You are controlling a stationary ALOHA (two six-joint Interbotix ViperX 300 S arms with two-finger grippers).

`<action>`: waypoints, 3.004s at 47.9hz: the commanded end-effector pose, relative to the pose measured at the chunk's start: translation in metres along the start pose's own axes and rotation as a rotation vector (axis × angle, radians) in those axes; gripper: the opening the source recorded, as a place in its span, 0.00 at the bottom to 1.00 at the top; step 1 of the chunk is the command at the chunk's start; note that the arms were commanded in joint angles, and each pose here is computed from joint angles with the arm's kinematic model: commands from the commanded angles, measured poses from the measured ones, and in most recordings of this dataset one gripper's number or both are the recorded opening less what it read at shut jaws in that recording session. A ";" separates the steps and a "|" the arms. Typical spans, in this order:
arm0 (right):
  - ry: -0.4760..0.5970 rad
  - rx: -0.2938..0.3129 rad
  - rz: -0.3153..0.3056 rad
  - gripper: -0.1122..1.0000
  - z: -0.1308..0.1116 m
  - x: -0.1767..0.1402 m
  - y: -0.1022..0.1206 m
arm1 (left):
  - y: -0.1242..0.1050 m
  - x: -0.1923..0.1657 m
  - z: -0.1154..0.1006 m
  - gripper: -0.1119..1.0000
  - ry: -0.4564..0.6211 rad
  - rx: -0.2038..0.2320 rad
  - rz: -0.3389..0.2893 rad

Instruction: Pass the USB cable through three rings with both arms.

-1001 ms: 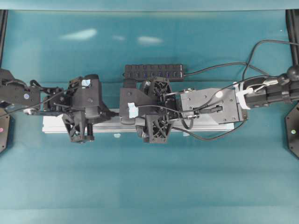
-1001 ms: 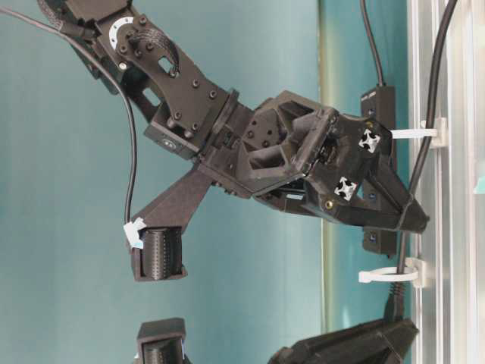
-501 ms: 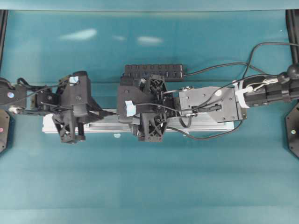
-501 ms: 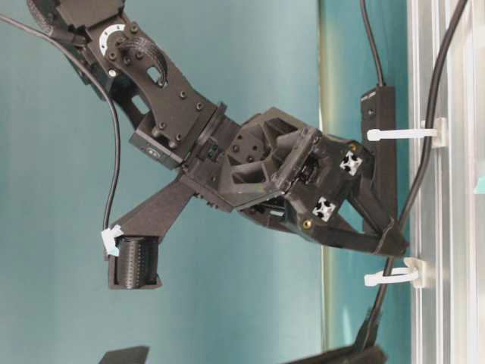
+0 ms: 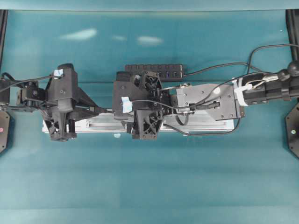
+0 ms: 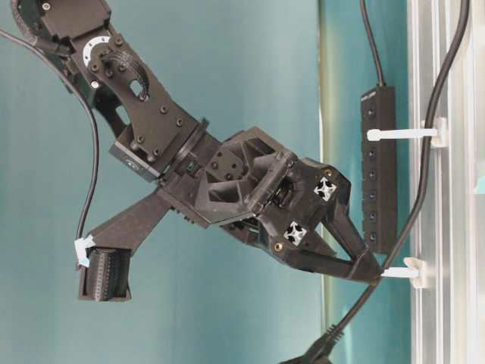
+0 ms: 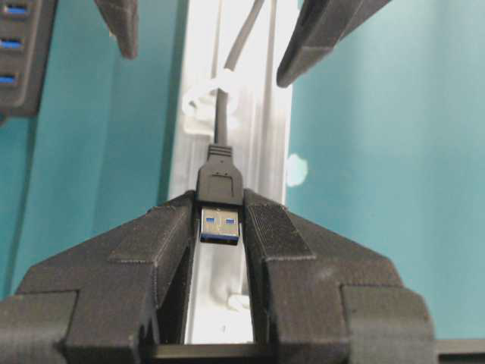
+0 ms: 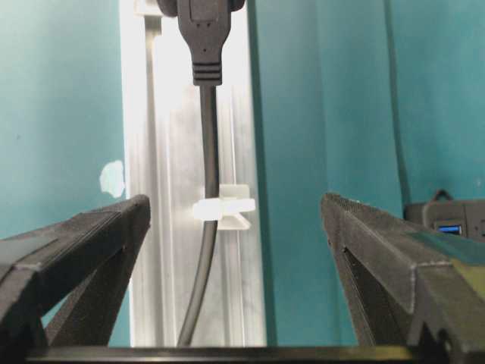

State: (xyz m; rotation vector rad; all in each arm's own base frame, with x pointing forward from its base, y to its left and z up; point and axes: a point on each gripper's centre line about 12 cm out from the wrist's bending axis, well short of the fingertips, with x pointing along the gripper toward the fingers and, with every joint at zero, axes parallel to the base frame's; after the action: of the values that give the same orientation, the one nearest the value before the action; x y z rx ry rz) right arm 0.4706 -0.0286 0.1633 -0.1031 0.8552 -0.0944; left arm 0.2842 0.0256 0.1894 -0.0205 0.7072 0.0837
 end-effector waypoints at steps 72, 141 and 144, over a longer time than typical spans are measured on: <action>-0.192 -0.039 0.045 0.45 0.050 0.008 0.021 | -0.004 -0.023 0.017 0.28 -0.046 0.008 -0.010; 0.076 -0.036 -0.013 0.03 0.046 0.042 0.024 | -0.001 -0.099 -0.019 0.81 -0.045 -0.069 -0.003; 0.108 -0.032 -0.016 0.03 0.044 0.047 0.025 | -0.001 -0.105 -0.023 0.81 -0.031 -0.071 -0.002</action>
State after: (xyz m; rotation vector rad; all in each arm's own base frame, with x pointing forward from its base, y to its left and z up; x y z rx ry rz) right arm 0.5308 -0.0111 0.1491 -0.1337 0.9596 -0.1049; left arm 0.1952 0.0159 0.2341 -0.0870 0.6718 0.1036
